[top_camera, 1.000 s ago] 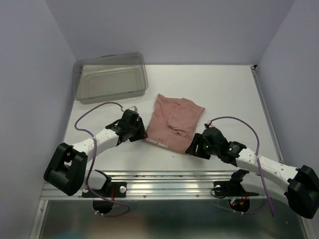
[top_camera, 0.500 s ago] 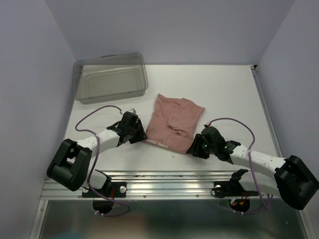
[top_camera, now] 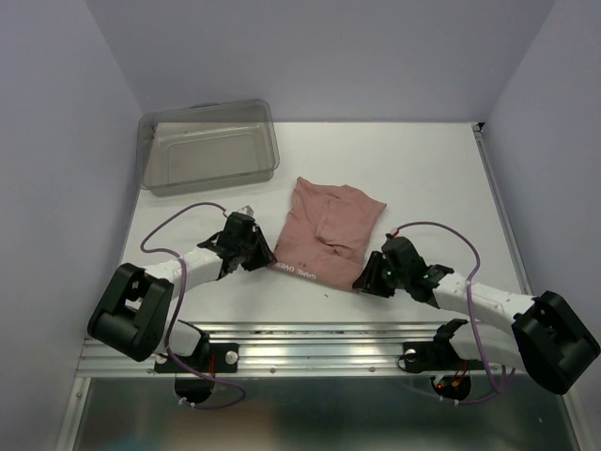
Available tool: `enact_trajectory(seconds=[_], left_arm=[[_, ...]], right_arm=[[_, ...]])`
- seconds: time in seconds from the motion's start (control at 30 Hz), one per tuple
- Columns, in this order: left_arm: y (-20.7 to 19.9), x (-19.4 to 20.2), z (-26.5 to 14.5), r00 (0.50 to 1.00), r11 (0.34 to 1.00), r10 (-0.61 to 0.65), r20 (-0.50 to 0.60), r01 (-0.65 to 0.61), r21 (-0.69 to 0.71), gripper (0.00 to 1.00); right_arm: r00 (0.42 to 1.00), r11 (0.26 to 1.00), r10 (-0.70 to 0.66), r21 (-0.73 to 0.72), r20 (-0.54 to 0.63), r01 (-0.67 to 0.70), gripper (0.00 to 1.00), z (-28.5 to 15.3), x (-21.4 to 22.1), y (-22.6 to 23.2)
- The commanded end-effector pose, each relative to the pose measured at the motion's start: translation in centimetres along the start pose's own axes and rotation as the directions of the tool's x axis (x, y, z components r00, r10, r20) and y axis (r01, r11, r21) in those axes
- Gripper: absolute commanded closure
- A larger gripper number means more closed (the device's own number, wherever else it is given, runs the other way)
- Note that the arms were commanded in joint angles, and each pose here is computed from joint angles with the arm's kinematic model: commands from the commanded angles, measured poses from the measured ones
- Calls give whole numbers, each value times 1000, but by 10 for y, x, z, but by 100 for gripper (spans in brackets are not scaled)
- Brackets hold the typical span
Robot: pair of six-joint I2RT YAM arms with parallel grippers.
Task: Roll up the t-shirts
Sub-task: Roll the T-shirt to the center of the board.
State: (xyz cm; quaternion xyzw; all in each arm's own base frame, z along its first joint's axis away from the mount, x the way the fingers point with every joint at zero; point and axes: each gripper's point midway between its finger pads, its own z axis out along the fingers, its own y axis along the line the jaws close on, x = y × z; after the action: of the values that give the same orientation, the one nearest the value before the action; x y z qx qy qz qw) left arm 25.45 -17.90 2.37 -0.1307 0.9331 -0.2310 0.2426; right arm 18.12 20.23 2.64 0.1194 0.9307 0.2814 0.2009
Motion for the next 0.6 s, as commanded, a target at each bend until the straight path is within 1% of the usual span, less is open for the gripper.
enact_trajectory(seconds=[0.0, 0.07, 0.17, 0.23, 0.27, 0.33, 0.43, 0.5, 0.53, 0.57], left_arm=[[4, 6, -3, 1000, 1000, -12, -7, 13, 10, 66], [5, 8, -3, 1000, 1000, -15, -10, 15, 7, 68], [7, 8, -3, 1000, 1000, -17, -10, 17, -2, 67], [7, 8, -4, 1000, 1000, -18, -8, 18, -4, 64], [7, 9, -4, 1000, 1000, -18, -9, 18, -3, 60], [8, 9, -5, 1000, 1000, -17, -11, 17, -5, 55], [7, 9, -7, 1000, 1000, -13, -12, 13, -4, 50], [9, 6, -8, 1000, 1000, -8, 0, 8, -23, 46], [13, 8, -9, 1000, 999, -10, -10, 9, -48, 45], [15, 8, -11, 1000, 998, -10, -4, 9, -60, 45]], right_arm=[[1000, 998, -27, -58, -8, 26, 58, 0, 0, 9], [999, 998, -26, -59, -20, 25, 57, 1, 3, 8], [999, 998, -28, -66, -39, 25, 58, 5, 6, 8], [999, 998, -20, -63, -45, 17, 59, 7, 8, 6], [999, 998, -17, -60, -47, 15, 62, 8, 9, 5], [999, 998, -12, -61, -39, 10, 63, 7, 8, 5], [999, 998, -7, -55, -32, 5, 63, 6, 7, 3], [999, 999, -3, -51, -32, 2, 60, 6, 8, 2], [1000, 999, -2, -47, -27, 0, 57, 6, 7, 1], [1000, 999, 0, -45, -24, -1, 57, 5, 7, 1]])
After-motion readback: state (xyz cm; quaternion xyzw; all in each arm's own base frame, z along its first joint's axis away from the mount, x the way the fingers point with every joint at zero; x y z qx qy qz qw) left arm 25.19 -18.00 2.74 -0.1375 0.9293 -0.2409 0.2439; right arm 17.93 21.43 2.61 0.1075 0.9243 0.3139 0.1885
